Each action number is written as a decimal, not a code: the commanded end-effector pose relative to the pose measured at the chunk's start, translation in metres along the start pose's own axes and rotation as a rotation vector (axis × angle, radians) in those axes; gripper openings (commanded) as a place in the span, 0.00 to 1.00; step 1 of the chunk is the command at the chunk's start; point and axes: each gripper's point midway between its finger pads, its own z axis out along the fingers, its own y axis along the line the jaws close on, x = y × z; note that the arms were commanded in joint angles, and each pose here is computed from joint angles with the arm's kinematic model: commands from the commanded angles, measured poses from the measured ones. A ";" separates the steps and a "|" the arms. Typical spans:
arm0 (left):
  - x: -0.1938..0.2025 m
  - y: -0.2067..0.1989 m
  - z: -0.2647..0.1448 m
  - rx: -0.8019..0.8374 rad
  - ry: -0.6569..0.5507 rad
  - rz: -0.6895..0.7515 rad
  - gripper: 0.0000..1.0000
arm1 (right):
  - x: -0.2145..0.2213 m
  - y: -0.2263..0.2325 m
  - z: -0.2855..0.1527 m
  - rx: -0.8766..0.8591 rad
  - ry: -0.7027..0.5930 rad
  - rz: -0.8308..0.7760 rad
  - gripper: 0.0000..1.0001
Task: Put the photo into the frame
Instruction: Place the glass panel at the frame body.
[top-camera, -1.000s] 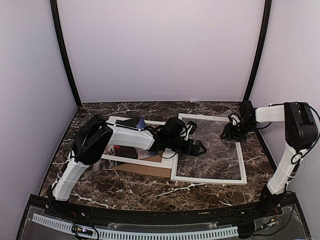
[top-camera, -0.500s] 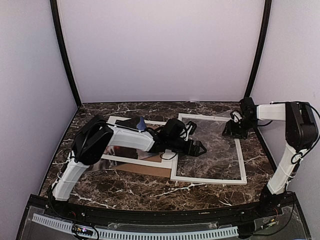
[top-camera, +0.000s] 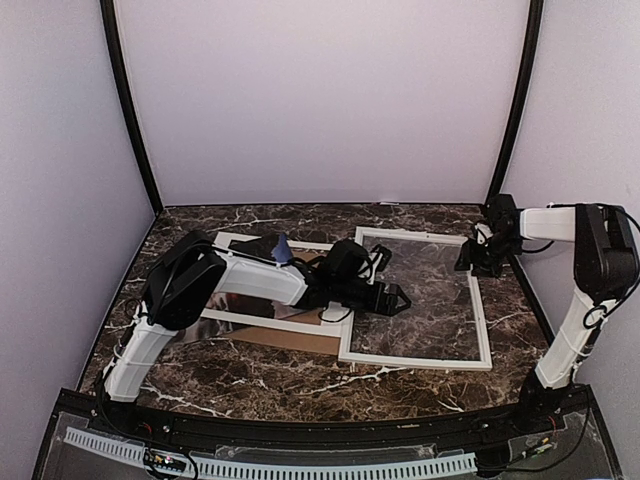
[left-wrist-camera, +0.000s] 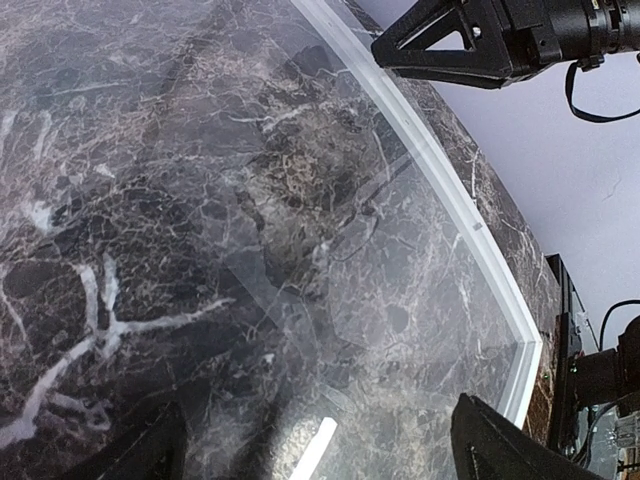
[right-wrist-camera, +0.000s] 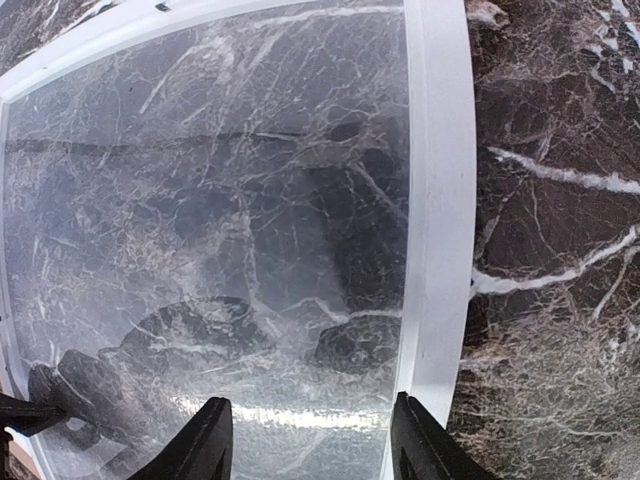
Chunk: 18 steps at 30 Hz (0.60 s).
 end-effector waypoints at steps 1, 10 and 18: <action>0.014 0.011 -0.011 -0.067 0.049 -0.034 0.95 | -0.016 -0.003 -0.019 0.039 -0.058 -0.014 0.54; 0.013 0.011 -0.013 -0.069 0.046 -0.031 0.95 | -0.024 -0.010 -0.028 0.087 -0.099 -0.008 0.54; 0.000 -0.006 -0.019 -0.020 0.024 0.011 0.95 | -0.046 -0.036 -0.038 0.147 -0.201 0.074 0.54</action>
